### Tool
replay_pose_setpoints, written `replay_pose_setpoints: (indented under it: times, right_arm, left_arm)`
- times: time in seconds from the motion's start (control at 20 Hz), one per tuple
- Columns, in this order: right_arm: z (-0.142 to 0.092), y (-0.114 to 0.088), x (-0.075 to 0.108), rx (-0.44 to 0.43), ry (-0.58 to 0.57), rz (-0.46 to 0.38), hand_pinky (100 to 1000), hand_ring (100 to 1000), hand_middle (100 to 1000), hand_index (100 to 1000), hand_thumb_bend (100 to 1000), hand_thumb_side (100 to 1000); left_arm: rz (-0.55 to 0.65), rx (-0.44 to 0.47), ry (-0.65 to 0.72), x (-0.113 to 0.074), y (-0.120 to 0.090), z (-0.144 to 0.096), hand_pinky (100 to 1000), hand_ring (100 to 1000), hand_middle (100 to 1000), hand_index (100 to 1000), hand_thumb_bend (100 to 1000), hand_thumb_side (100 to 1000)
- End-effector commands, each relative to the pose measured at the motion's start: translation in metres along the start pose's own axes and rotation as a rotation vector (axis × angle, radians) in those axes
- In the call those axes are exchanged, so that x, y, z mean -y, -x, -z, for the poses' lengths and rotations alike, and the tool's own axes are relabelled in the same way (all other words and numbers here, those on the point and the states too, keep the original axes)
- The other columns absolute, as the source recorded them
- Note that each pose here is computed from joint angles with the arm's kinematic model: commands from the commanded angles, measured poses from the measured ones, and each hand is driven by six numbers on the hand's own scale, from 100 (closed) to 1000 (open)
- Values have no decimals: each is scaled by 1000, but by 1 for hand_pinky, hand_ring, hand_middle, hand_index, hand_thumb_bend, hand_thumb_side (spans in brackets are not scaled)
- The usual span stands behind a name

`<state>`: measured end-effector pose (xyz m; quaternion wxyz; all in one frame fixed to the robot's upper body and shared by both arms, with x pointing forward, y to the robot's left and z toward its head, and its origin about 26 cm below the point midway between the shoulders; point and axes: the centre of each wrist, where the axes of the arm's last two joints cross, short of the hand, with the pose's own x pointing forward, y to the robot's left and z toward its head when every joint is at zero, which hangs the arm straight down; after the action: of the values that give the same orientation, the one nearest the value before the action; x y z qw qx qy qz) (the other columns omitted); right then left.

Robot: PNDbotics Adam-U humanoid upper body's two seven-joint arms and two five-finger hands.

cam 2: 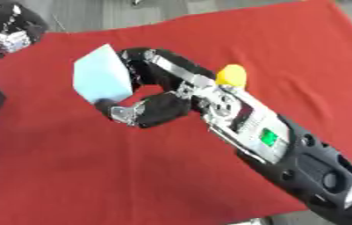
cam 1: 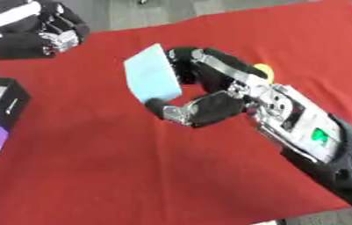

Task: Pick up the objects with one hand, pass them to the other hand, and then place them into the box on the other side of the table.

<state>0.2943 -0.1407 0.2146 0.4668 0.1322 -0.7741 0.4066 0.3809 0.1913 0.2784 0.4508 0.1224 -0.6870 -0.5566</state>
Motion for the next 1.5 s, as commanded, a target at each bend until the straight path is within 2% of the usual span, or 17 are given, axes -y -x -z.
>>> replay_pose_setpoints:
  times: [0.05,0.5,0.8,1.25,1.5]
  right_arm:
    - [4,-5,1,20,-4,3,623,627,453,613,100,207]
    - [8,-5,-4,40,-16,-5,622,627,452,612,100,196]
    - [8,-2,-4,34,-19,-16,622,626,452,612,100,196]
    - [10,0,-7,34,-30,-13,621,625,451,611,100,197]
    - [10,2,-7,29,-34,-17,622,625,451,611,100,197]
  left_arm:
    - [31,12,-1,-8,-7,0,801,786,793,782,175,754]
    - [42,8,50,-4,-13,5,801,785,790,787,185,767]
    - [52,-1,132,-8,-21,-2,816,797,789,814,244,773]
    - [123,18,165,-11,-37,-8,827,810,800,811,274,620]
    - [193,27,173,-13,-45,-13,846,827,797,805,388,440]
